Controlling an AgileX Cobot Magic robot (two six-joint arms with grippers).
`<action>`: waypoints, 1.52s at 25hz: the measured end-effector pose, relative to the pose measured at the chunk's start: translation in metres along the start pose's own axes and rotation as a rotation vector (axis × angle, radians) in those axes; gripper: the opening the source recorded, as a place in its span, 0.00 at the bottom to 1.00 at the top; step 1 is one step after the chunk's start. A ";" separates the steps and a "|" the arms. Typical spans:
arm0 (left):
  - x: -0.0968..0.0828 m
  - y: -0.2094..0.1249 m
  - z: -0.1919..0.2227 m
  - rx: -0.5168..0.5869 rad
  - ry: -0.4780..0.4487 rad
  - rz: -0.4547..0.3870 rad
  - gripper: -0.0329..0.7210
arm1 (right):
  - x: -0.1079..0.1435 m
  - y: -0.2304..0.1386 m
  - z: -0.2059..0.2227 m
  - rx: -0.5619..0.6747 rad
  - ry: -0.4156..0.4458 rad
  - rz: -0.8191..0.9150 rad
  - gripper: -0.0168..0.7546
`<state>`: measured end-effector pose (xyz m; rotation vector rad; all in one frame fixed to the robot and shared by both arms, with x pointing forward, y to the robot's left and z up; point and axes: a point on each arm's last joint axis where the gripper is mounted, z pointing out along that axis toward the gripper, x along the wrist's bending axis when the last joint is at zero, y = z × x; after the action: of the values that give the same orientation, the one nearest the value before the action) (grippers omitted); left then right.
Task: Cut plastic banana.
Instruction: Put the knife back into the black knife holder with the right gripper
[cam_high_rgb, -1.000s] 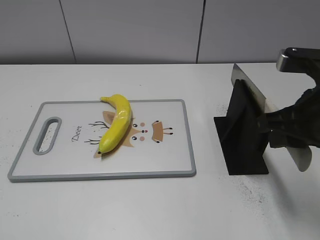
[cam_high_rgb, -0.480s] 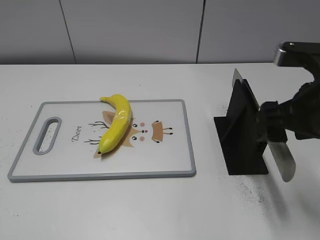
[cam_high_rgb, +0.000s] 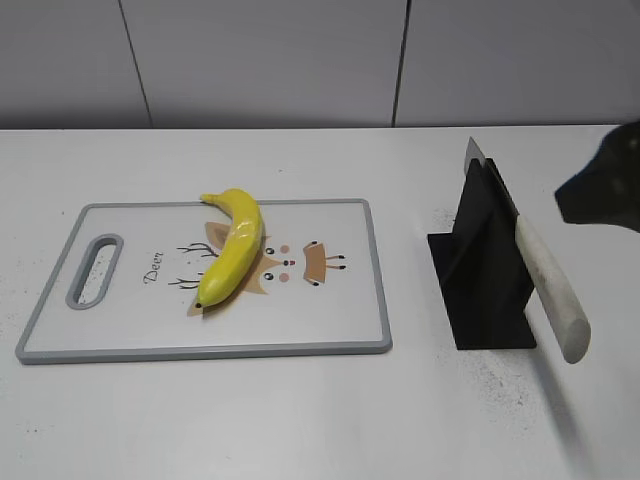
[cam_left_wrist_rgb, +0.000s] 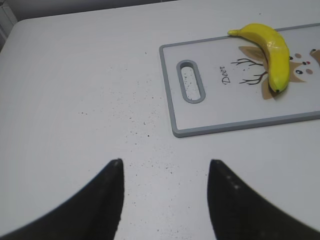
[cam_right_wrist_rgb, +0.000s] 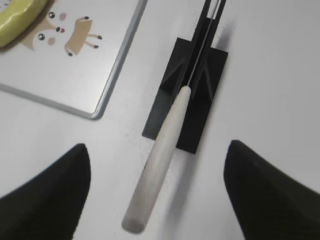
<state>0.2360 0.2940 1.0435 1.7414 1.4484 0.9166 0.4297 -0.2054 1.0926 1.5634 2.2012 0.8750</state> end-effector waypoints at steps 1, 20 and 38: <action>0.000 0.000 0.000 0.000 0.000 0.000 0.72 | 0.000 -0.003 -0.008 -0.002 0.004 -0.025 0.83; 0.000 0.000 0.000 -0.001 0.000 0.000 0.71 | -0.014 -0.139 -0.076 -0.296 0.008 -0.127 0.79; 0.000 0.000 0.000 0.000 0.000 0.000 0.70 | -0.022 -0.189 -0.110 -0.426 -0.030 -0.153 0.78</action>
<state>0.2360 0.2940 1.0435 1.7413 1.4483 0.9164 0.2356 -0.3012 1.0552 1.1839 1.9189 1.1675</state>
